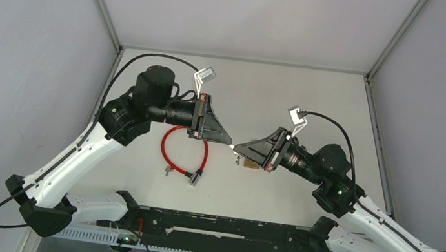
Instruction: Unlock with the key
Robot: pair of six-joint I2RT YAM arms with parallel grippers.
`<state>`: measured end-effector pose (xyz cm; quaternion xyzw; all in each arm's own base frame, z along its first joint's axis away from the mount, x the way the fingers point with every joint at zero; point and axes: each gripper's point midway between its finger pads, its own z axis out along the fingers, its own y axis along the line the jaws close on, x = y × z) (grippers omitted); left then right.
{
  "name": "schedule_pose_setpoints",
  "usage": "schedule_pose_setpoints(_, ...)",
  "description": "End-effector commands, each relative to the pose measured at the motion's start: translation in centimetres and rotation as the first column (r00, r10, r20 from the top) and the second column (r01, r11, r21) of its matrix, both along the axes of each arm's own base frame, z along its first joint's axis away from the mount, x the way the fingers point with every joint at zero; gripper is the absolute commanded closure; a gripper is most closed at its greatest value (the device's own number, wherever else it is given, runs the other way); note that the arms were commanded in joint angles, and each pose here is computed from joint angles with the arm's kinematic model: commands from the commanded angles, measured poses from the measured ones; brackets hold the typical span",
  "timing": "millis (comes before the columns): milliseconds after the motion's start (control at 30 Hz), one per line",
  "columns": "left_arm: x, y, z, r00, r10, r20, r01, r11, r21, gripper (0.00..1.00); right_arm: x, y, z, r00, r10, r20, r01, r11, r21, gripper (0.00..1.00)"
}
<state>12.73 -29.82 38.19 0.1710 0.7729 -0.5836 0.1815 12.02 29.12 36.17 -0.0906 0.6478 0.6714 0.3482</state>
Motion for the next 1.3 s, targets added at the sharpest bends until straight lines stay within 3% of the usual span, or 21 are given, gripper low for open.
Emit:
schedule_pose_setpoints(0,-0.2,0.4,2.6,0.997,0.019,0.076,-0.014,0.998,-0.056,0.97,-0.3,-0.3,0.9,1.0,-0.02,0.02,0.02,1.0,0.014,1.0)
schedule_pose_setpoints(33,-0.2,0.4,2.6,0.997,0.02,0.08,-0.016,0.998,-0.056,0.9,-0.3,-0.4,0.7,0.999,-0.03,0.016,0.03,1.0,0.006,1.0)
schedule_pose_setpoints(133,0.0,0.5,2.3,0.995,0.029,0.096,-0.025,0.999,-0.047,0.58,0.2,-0.8,-0.4,0.997,-0.075,-0.013,0.074,0.997,-0.033,1.0)
schedule_pose_setpoints(200,0.3,0.7,2.2,0.992,0.041,0.117,-0.038,0.999,-0.033,0.42,0.7,-1.4,-1.2,0.992,-0.119,-0.039,0.116,0.991,-0.066,1.0)
schedule_pose_setpoints(400,1.8,1.6,-0.2,0.972,0.07,0.226,-0.091,0.992,0.083,0.17,2.2,-4.4,-6.1,0.945,-0.289,-0.15,0.248,0.937,-0.247,1.0)
schedule_pose_setpoints(733,7.5,3.5,-7.8,0.83,0.052,0.556,-0.253,0.922,0.292,0.14,2.7,-10.4,-10.1,0.824,-0.53,-0.2,0.414,0.805,-0.425,1.0)
schedule_pose_setpoints(933,8.3,2.0,-10.4,0.622,-0.086,0.778,-0.165,0.957,0.237,0.11,2.4,-12.2,-11.2,0.773,-0.592,-0.227,0.431,0.753,-0.497,1.0)
schedule_pose_setpoints(1033,8.5,0.9,-12.9,0.571,-0.21,0.794,-0.074,0.95,0.304,0.12,2.2,-13.0,-11.5,0.751,-0.62,-0.228,0.441,0.728,-0.525,1.0)
schedule_pose_setpoints(1267,9.4,-2.1,-17.8,0.541,-0.394,0.743,0.096,0.906,0.411,0.12,2.0,-14.3,-12.1,0.714,-0.661,-0.233,0.455,0.689,-0.564,1.0)
